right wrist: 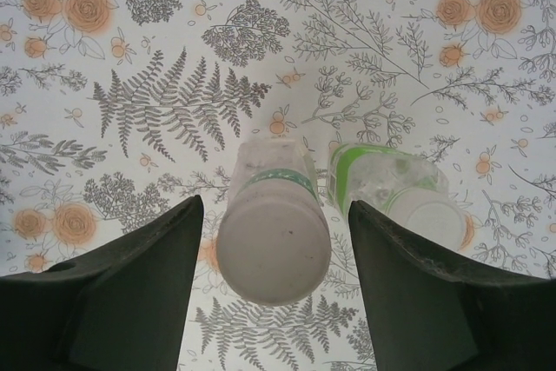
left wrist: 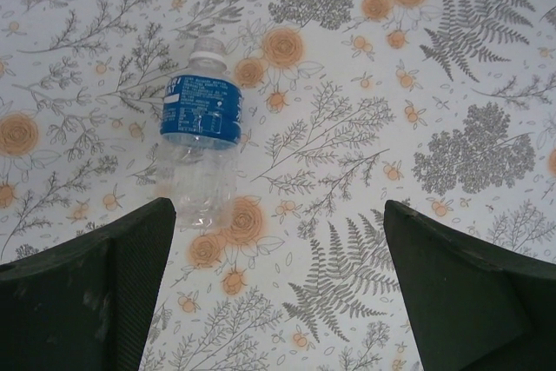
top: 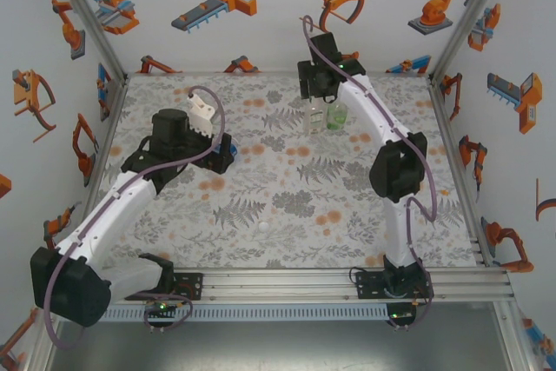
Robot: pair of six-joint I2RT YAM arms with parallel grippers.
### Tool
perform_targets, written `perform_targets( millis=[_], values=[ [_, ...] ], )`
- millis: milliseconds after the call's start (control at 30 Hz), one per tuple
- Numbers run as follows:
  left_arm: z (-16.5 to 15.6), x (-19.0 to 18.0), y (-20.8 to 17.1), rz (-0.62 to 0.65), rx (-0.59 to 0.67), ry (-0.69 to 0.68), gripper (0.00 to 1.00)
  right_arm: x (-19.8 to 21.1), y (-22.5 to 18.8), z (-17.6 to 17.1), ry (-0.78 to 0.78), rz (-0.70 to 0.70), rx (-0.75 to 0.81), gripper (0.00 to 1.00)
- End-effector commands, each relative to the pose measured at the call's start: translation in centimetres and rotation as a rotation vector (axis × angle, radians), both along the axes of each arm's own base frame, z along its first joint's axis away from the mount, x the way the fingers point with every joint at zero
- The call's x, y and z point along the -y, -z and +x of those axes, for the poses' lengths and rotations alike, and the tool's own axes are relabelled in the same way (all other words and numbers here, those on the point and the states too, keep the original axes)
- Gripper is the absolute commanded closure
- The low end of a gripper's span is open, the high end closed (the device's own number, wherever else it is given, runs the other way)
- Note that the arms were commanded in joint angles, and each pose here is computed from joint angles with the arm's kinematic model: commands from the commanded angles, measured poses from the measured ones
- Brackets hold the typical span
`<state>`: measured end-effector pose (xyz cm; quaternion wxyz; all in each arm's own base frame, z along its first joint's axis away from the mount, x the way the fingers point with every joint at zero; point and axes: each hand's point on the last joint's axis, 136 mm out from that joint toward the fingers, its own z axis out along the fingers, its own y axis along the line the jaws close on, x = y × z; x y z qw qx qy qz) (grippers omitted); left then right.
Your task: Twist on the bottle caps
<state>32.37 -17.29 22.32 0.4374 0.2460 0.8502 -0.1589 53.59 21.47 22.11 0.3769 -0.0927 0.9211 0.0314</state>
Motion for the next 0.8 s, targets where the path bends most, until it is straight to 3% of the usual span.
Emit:
perform_targets(
  millis=[0,267,567,667,767],
  values=[
    [0.9,-0.5,0.0,0.025,-0.029,-0.041,0.03,1.2,-6.0,-1.4,0.001,0.024,0.085,0.37],
    [3.1,-0.8,3.2,0.121,-0.187,-0.044,0.03,2.8,-9.9,-5.6,-0.001,0.07,0.132,0.37],
    [5.3,-0.4,7.9,0.23,-0.348,0.037,0.0,5.5,-9.2,-12.6,0.033,0.154,0.148,0.37],
    [5.5,-0.6,10.2,0.278,-0.413,0.056,0.08,6.8,-8.6,-14.7,0.057,0.162,0.152,0.37],
    [5.6,-0.9,12.3,0.318,-0.467,0.054,0.09,7.7,-8.0,-16.3,0.07,0.163,0.149,0.37]
  ],
)
